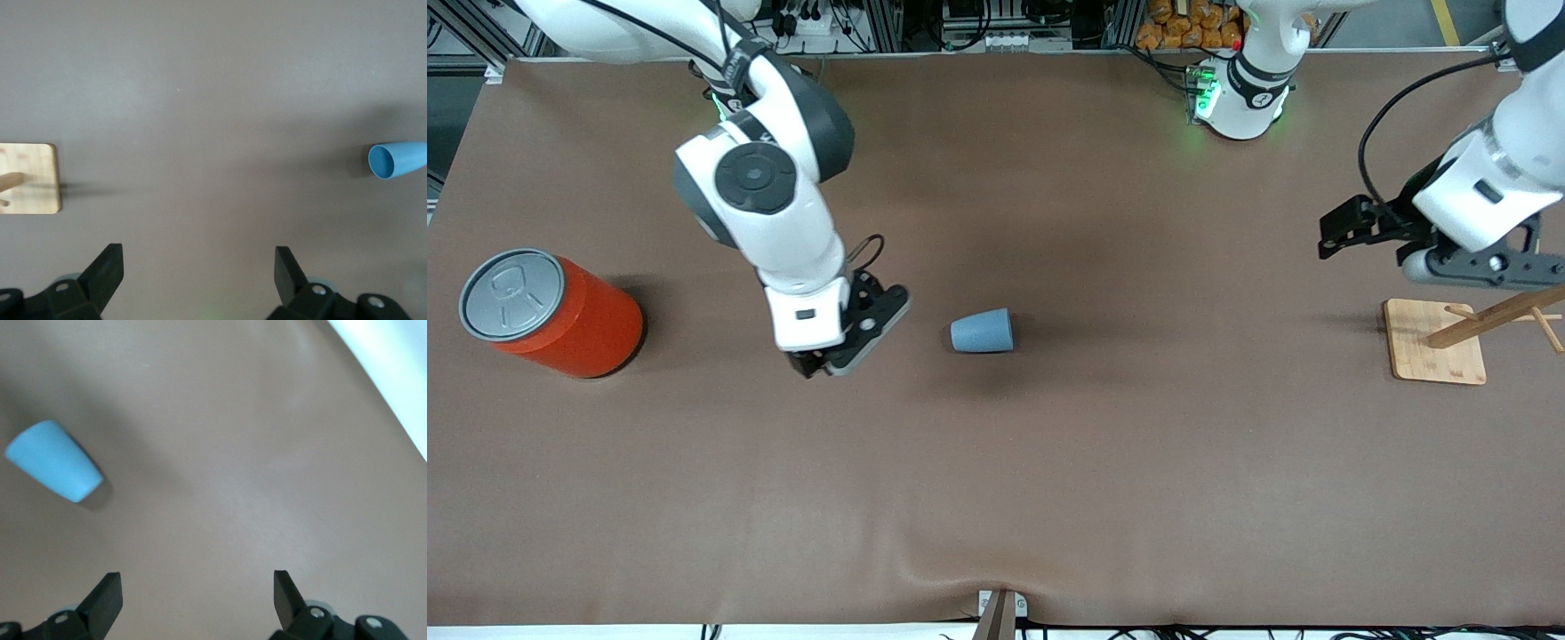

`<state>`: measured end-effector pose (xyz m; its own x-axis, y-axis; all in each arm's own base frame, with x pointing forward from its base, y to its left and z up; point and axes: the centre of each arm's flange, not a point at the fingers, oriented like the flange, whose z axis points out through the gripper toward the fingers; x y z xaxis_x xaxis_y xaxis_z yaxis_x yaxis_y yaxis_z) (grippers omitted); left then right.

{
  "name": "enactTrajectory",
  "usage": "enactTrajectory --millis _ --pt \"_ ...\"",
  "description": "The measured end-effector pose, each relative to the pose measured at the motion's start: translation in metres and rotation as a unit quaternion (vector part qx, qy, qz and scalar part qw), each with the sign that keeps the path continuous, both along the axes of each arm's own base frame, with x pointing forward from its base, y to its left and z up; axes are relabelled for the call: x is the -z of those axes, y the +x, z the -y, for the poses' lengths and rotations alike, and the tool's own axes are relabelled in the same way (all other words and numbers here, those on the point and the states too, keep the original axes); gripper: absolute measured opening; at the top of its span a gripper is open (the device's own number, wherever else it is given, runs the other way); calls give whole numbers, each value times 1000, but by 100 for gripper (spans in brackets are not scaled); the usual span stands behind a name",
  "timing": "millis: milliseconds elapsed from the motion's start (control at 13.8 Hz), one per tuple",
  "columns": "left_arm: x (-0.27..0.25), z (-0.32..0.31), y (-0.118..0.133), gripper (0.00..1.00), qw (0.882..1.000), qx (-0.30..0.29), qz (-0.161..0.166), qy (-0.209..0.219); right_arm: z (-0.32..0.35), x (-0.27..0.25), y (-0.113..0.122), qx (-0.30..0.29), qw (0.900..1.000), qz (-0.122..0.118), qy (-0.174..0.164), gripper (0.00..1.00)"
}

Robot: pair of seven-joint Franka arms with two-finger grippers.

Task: Flip cup
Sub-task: 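Retract the right gripper to rest while the left gripper reaches toward the cup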

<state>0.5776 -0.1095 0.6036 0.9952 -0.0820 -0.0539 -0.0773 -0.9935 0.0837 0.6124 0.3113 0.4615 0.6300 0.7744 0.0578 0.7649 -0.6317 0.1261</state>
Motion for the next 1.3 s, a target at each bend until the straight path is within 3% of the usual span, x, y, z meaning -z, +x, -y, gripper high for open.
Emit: enactTrajectory --millis 289,578,794,1011,1300 --pt "44 24 12 100 998 14 -46 -34 31 -13 10 47 999 8 -9 100" --pt "108 43 23 100 995 19 -67 -78 74 -37 13 115 993 -12 -4 100" --pt "160 51 25 100 990 10 -67 -125 116 -63 5 170 985 -43 0 100" --pt "199 68 20 100 982 13 -97 -160 160 -86 -1 219 973 -67 18 100" --pt "256 89 21 100 960 -9 -153 -233 225 -106 -9 277 957 -84 5 100"
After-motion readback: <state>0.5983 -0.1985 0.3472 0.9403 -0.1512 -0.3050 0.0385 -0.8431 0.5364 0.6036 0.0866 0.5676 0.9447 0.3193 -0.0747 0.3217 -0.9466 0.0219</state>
